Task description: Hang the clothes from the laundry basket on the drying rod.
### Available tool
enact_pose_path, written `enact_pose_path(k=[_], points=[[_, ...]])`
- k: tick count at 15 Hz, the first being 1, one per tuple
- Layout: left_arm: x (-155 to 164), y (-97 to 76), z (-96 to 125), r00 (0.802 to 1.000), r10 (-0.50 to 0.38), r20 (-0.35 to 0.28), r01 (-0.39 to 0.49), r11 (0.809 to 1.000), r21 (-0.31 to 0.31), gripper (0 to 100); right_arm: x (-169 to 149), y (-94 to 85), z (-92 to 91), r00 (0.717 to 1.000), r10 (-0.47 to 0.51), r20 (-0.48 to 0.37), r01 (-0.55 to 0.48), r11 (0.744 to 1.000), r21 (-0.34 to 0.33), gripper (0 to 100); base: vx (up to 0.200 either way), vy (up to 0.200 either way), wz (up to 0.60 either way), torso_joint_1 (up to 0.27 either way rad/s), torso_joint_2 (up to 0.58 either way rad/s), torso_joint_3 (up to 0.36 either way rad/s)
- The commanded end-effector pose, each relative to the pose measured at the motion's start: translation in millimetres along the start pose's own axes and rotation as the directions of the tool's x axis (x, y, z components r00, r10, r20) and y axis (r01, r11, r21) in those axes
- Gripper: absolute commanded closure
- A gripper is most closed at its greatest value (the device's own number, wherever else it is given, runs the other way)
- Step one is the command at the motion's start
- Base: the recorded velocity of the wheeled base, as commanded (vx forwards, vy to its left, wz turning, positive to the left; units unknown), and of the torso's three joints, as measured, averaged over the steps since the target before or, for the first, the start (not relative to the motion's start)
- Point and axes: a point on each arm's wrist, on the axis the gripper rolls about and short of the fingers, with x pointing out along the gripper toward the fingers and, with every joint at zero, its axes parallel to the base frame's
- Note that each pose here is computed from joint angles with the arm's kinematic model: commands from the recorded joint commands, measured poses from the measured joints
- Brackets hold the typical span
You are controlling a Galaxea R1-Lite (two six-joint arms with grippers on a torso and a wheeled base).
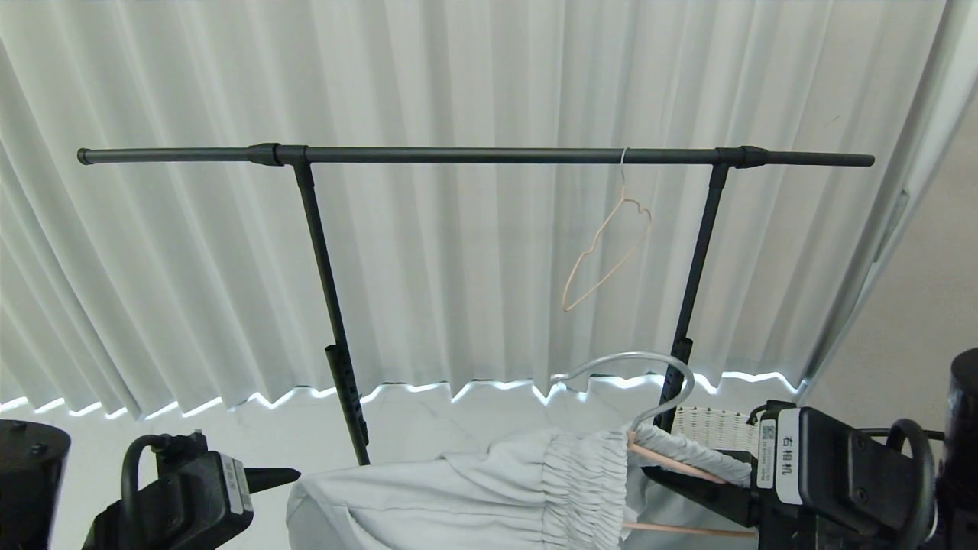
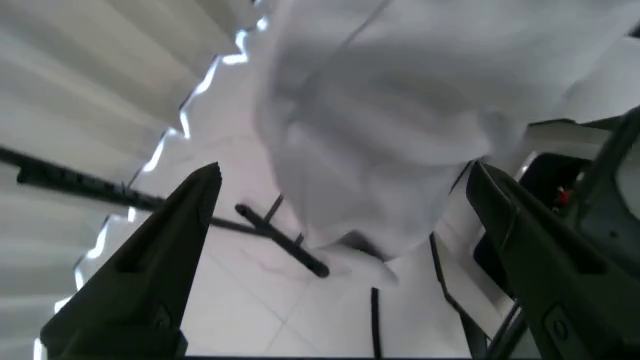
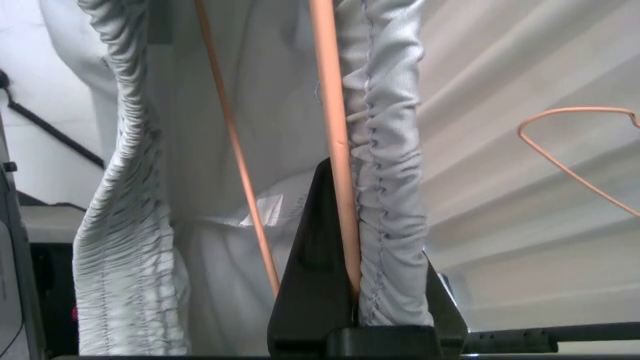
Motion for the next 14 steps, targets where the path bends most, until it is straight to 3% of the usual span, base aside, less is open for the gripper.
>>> enact_pose_path(k=[1, 6, 7, 11, 14], points=[[9.9, 6.8, -6.8, 0.998, 0.002, -0.061, -0.005, 0.999, -0.046, 0, -2.4, 0.3, -0.4, 1.0, -0.002, 0.002, 0.002, 1.0, 0.002, 100, 0.0, 0.0, 0.0, 0.0, 0.0, 0.0], [10.6, 12.4, -11.3, 0.996, 0.032, -0.082, -0.039, 0.996, -0.085, 0, -2.5, 0.2, -1.3, 1.0, -0.002, 0.001, 0.002, 1.0, 0.003, 100, 0.0, 0.0, 0.0, 0.0, 0.0, 0.0], [11.1, 14.2, -9.4, 0.997, 0.044, -0.068, -0.049, 0.996, -0.079, 100, -2.5, 0.4, -1.2, 1.0, -0.001, 0.001, 0.001, 1.0, 0.002, 100, 0.0, 0.0, 0.0, 0.0, 0.0, 0.0], [14.8, 16.8, -11.9, 0.995, 0.045, -0.086, -0.053, 0.994, -0.095, 100, -4.3, 0.3, -1.2, 1.0, -0.006, 0.004, 0.006, 1.0, 0.005, 100, 0.0, 0.0, 0.0, 0.0, 0.0, 0.0], [11.2, 37.1, -24.9, 0.977, 0.156, -0.142, -0.181, 0.966, -0.184, 100, -12.6, -1.0, -9.4, 0.999, -0.029, -0.014, 0.029, 0.999, 0.017, 100, 0.0, 0.0, 0.0, 0.0, 0.0, 0.0]])
